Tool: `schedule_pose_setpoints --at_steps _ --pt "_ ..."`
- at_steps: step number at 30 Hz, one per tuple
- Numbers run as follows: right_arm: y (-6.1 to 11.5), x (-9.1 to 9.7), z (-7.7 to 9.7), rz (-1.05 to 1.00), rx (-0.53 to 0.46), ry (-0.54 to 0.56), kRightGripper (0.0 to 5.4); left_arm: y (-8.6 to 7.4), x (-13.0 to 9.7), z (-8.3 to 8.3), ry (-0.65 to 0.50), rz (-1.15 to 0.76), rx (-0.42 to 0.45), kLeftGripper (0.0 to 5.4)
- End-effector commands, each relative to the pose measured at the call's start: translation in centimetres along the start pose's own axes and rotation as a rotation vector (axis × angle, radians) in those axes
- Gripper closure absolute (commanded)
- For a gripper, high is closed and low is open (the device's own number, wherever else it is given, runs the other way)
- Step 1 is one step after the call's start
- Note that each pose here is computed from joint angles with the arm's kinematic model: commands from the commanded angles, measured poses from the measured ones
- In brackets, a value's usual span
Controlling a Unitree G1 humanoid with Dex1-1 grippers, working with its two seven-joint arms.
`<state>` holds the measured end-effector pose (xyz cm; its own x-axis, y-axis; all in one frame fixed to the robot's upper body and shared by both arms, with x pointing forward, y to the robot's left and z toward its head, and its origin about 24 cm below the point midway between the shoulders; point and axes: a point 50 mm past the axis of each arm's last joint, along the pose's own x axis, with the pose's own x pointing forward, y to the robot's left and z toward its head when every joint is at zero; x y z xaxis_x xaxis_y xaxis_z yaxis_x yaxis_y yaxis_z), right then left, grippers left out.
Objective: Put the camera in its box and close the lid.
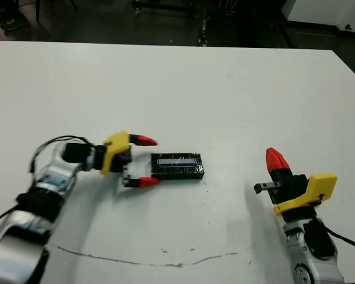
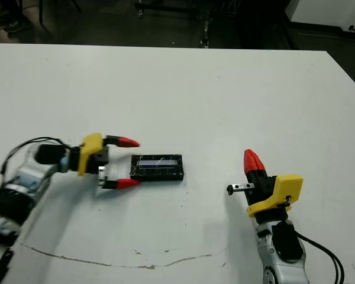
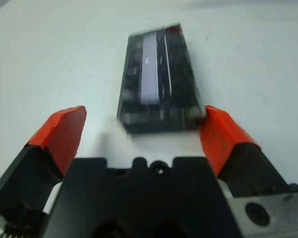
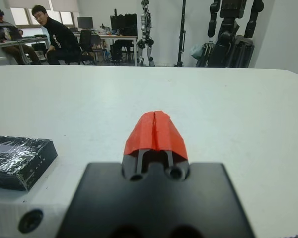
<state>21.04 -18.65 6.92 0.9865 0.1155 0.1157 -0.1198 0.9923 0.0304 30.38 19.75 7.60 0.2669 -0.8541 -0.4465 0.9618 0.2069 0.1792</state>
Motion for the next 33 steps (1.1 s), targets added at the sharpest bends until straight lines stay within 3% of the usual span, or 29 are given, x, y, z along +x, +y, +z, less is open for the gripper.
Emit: schedule_pose_setpoints --at_steps 1,8,12,16,22,28,33 --pt "-0.2 -0.2 -0.2 -0.009 -0.008 0.019 5.4 -0.8 -3.9 -2.6 0.16 0.019 -0.098 0.0" --pt "-0.2 -0.2 -0.2 0.001 -0.011 0.011 5.4 -0.4 -7.9 0.0 0.217 0.059 -0.021 0.0" --pt "-0.2 -0.2 -0.3 -0.004 -0.016 0.011 5.4 0.0 -8.9 1.8 0.091 0.259 -0.034 0.0" --pt "-0.2 -0.2 -0.3 -0.002 -0.008 0.012 5.4 -0.7 -6.9 3.5 -0.192 0.563 -0.133 0.38" --pt "-0.2 -0.2 -0.3 0.001 -0.005 0.012 5.4 -2.3 -3.2 6.5 -0.445 0.694 -0.161 1.31" --pt "-0.1 -0.2 -0.4 -0.004 0.003 0.018 5.4 -3.2 -0.5 7.8 -0.551 0.717 -0.21 2.19" --pt "-0.1 -0.2 -0.2 -0.018 -0.004 0.013 5.4 -3.9 0.6 7.4 -0.585 0.778 -0.283 2.94"
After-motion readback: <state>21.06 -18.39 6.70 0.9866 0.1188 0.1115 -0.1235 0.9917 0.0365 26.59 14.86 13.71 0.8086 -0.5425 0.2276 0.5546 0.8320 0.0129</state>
